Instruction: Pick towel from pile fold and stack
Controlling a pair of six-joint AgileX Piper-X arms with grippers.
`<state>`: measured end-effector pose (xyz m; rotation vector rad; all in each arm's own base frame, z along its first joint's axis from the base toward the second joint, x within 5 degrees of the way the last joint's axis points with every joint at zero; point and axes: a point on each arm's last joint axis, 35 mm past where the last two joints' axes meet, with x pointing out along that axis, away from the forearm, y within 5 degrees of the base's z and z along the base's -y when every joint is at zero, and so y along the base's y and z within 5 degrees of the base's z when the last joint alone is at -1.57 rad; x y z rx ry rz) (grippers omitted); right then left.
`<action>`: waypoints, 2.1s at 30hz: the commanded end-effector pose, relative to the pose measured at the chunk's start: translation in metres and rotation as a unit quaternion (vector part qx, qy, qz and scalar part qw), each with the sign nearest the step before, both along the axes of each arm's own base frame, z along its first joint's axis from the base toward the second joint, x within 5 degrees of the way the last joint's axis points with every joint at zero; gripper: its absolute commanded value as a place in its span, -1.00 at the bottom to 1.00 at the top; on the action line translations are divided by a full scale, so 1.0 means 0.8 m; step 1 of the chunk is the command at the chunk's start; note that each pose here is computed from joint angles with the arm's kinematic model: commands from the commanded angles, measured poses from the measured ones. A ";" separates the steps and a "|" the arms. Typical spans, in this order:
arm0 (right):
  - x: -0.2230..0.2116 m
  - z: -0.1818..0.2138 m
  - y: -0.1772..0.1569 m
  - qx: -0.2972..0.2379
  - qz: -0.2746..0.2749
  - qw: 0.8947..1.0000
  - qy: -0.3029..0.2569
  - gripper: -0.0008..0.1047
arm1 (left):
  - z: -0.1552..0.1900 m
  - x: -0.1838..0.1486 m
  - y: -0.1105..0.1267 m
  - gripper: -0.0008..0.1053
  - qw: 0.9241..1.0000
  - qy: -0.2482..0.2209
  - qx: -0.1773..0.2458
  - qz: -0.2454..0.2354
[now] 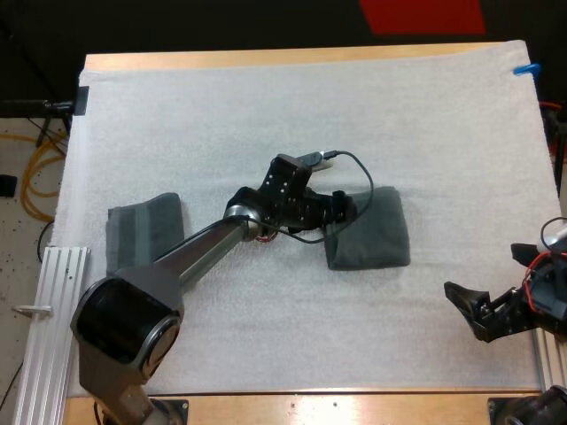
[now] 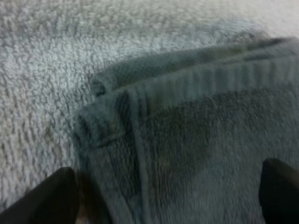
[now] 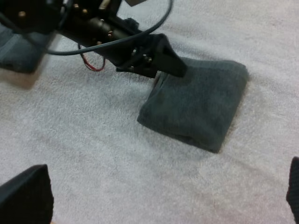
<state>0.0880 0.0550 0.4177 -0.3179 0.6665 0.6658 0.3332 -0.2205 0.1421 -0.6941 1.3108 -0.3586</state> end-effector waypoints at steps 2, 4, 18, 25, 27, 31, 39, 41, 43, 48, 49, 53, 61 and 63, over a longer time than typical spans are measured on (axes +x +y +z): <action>0.000 0.002 -0.001 0.000 0.000 1.000 -0.002 0.91 | 0.004 0.003 -0.003 0.45 1.000 0.008 -0.010 0.012; 0.000 0.002 -0.001 0.000 0.000 1.000 -0.002 0.91 | 0.000 0.001 -0.002 0.45 1.000 0.025 -0.005 0.019; 0.000 0.002 -0.001 0.002 -0.002 1.000 0.000 0.91 | -0.012 -0.029 -0.035 0.43 0.998 0.053 0.021 -0.020; 0.000 0.002 -0.001 0.002 -0.002 1.000 -0.001 0.91 | -0.009 -0.028 -0.038 0.11 0.998 0.047 0.022 -0.020; 0.000 0.002 -0.001 0.003 -0.003 1.000 0.000 0.91 | -0.009 -0.027 -0.038 -0.29 0.999 0.043 0.022 -0.022; 0.000 0.002 -0.001 0.009 -0.010 1.000 0.005 0.91 | -0.008 -0.026 -0.039 -0.97 0.999 0.033 0.015 -0.030; 0.000 0.002 -0.001 0.009 -0.010 1.000 0.005 0.91 | 0.030 -0.025 -0.005 -0.98 0.991 -0.042 0.082 -0.096; 0.000 0.002 -0.001 0.009 -0.010 1.000 0.005 0.91 | 0.049 -0.021 0.024 -0.98 0.988 -0.053 0.107 -0.103; 0.000 0.002 -0.001 0.009 -0.010 1.000 0.005 0.91 | 0.062 -0.018 0.057 -0.98 0.985 -0.047 0.124 -0.111; 0.000 0.002 -0.001 0.009 -0.010 1.000 0.005 0.91 | 0.100 -0.021 0.156 -0.98 0.973 -0.037 0.203 -0.100; 0.000 0.002 -0.001 0.009 -0.010 1.000 0.005 0.91 | 0.105 -0.021 0.170 -0.98 0.972 -0.040 0.214 -0.093; 0.000 0.003 0.000 0.008 -0.007 1.000 0.001 0.91 | 0.124 -0.025 0.239 -0.98 0.963 -0.041 0.262 -0.052; 0.002 0.005 0.001 0.013 -0.007 1.000 -0.008 0.91 | 0.133 -0.031 0.308 -0.98 0.962 -0.015 0.274 -0.002; 0.002 0.005 0.001 0.013 -0.007 1.000 -0.009 0.91 | 0.133 -0.032 0.315 -0.98 0.961 -0.012 0.277 0.002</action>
